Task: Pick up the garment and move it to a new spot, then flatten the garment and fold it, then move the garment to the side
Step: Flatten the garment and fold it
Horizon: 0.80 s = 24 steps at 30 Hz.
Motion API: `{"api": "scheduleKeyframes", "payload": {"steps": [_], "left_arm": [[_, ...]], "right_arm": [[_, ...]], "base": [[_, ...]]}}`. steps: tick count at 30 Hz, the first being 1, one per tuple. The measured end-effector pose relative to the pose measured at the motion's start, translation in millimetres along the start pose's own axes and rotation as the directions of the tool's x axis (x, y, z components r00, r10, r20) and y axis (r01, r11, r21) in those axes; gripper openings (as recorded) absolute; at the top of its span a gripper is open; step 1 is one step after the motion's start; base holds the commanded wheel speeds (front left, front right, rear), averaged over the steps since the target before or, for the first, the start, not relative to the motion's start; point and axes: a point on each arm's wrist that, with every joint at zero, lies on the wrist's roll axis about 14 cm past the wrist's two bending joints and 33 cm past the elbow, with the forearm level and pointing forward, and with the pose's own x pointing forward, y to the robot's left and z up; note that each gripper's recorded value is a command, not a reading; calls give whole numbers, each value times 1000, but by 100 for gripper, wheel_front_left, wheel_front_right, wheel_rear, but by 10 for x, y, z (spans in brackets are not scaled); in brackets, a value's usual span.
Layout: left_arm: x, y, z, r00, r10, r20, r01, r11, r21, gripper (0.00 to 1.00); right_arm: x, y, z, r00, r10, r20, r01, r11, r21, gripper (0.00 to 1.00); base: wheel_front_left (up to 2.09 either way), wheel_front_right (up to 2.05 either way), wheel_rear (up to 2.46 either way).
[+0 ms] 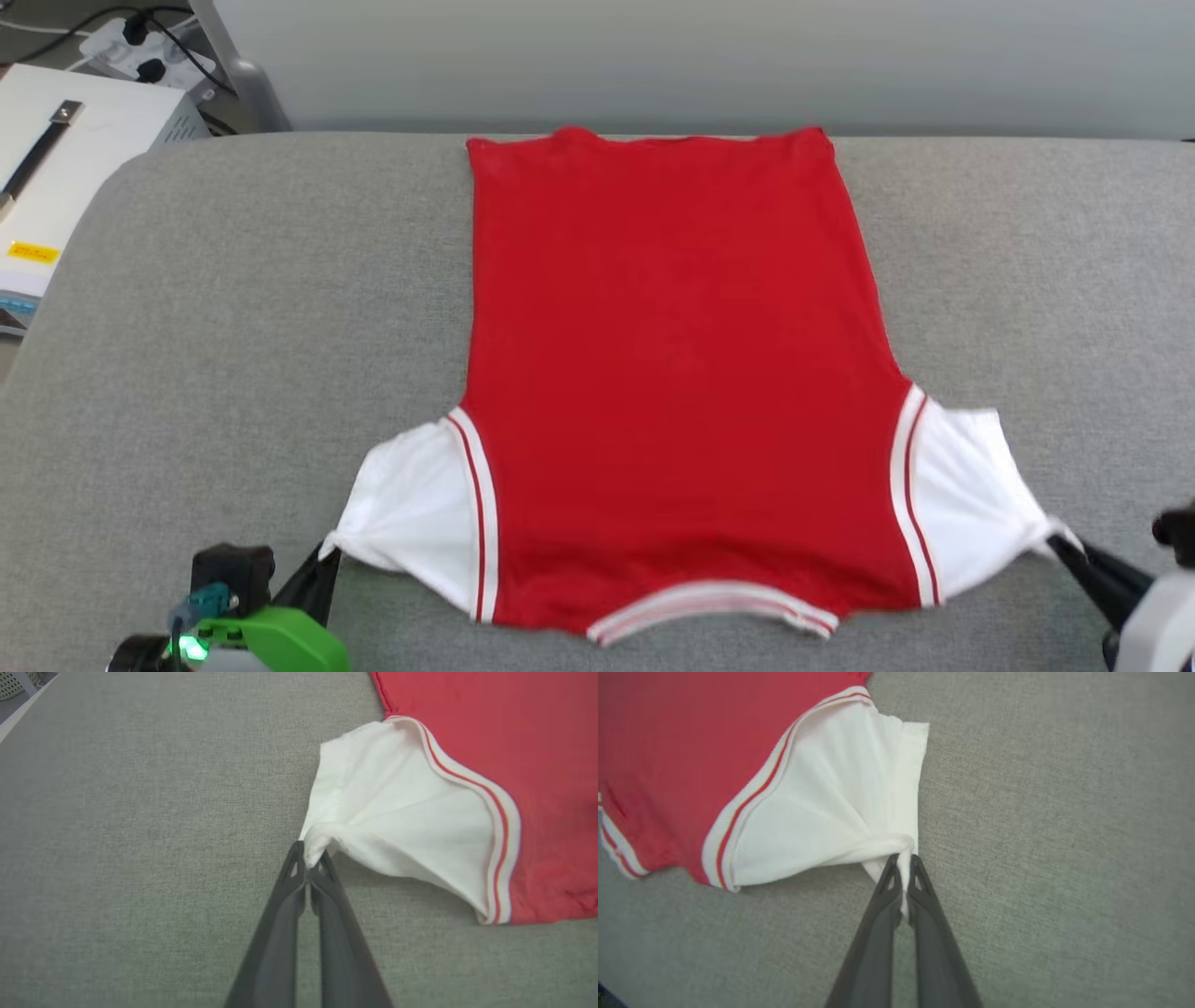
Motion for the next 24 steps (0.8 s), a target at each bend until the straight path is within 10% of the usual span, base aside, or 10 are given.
{"api": "scheduleKeyframes", "payload": {"steps": [9,10,12,18,24], "left_arm": [[-217,73,-187,998,61,-11,-62,997,-51,0],[-213,68,-180,998,62,-7,-62,997,-54,0],[-191,37,-154,998,55,5,-55,998,-39,0],[-139,-17,-50,997,56,47,-55,998,-13,0],[-37,-110,171,992,56,117,-55,998,-11,0]], "right_arm": [[-342,137,-587,989,4,-146,16,991,134,0],[-338,137,-588,988,4,-152,17,990,138,23],[-314,140,-575,986,9,-165,16,989,147,100],[-183,-30,-291,991,-6,-132,17,997,80,100],[100,-421,793,993,-53,107,55,998,-14,100]], "base": [[0,0,0],[0,0,0],[0,0,0],[0,0,0],[0,0,0]]}}
